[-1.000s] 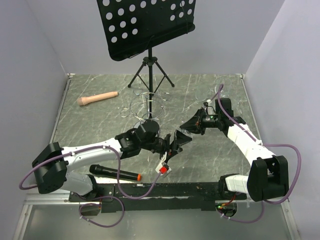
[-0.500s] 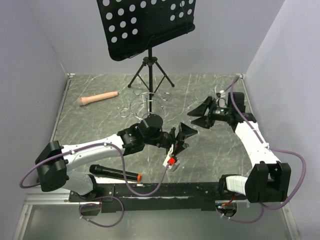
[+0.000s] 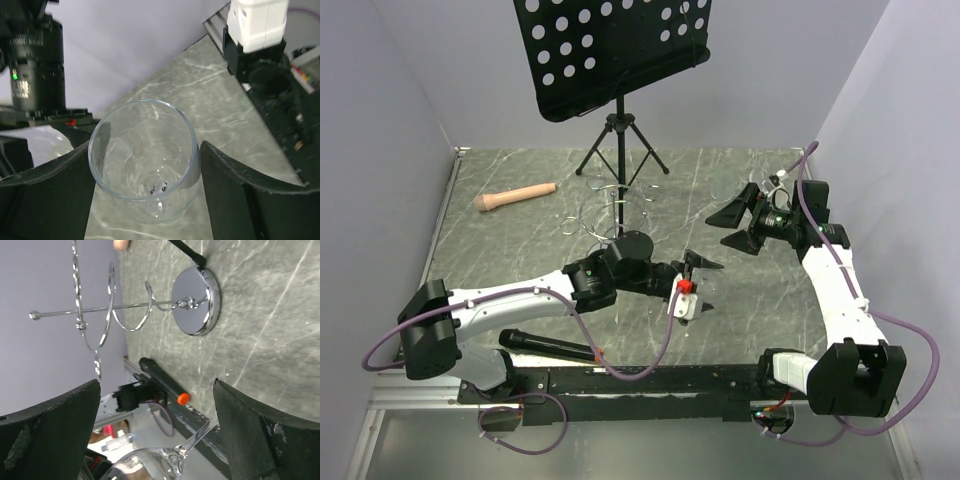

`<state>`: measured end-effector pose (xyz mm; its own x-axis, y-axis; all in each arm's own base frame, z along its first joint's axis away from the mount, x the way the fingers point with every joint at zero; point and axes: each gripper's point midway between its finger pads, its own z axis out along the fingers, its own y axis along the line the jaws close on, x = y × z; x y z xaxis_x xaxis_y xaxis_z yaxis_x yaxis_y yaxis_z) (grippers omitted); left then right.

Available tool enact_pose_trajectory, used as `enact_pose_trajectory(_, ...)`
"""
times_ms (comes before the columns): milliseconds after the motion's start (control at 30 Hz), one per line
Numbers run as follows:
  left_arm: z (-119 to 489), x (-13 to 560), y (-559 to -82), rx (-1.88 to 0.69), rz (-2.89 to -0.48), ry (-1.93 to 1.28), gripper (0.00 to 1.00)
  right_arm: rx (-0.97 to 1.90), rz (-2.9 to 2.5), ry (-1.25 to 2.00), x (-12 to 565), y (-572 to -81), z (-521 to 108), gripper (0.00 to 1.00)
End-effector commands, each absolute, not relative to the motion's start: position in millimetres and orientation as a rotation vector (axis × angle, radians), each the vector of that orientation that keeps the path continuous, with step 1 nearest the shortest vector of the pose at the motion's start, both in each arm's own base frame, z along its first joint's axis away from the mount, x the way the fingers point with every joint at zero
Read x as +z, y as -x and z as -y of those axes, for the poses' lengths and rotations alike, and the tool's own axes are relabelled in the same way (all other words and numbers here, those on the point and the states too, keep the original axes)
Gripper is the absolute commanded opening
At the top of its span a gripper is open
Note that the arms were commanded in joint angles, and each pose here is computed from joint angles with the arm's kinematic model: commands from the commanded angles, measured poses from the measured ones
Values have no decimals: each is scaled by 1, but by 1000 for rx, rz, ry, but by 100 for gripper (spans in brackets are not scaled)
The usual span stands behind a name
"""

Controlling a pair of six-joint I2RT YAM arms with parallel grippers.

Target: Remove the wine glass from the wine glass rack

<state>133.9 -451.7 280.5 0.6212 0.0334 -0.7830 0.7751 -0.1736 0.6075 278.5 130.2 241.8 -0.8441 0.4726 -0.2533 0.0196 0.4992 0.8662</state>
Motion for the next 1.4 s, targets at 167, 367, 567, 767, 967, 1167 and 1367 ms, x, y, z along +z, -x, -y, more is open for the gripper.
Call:
enact_pose_trajectory(167, 461, 304, -137, -983, -931, -1363, 67, 1092, -2164, -213, 263, -285, -113, 100)
enact_pose_trajectory(367, 470, 280, -145, -1038, -1054, -1289, 68, 1015, -2103, -177, 276, -284, -105, 100)
enact_pose_trajectory(567, 491, 271, -167, -993, -1059, -1227, 70, 888, -2038, -149, 299, -283, -89, 100)
enact_pose_trajectory(767, 507, 255, -183, -1025, -1104, -1186, 71, 714, -1994, -101, 307, -278, -72, 100)
enact_pose_trajectory(967, 511, 241, -200, -1000, -1155, -1147, 83, 675, -2012, -83, 301, -276, -69, 100)
enact_pose_trajectory(1167, 506, 254, -205, -987, -1143, -1121, 100, 624, -2038, 17, 300, -265, -67, 100)
enact_pose_trajectory(1367, 496, 280, -181, -1129, -1107, -1192, 100, 531, -2105, 126, 295, -247, -60, 100)
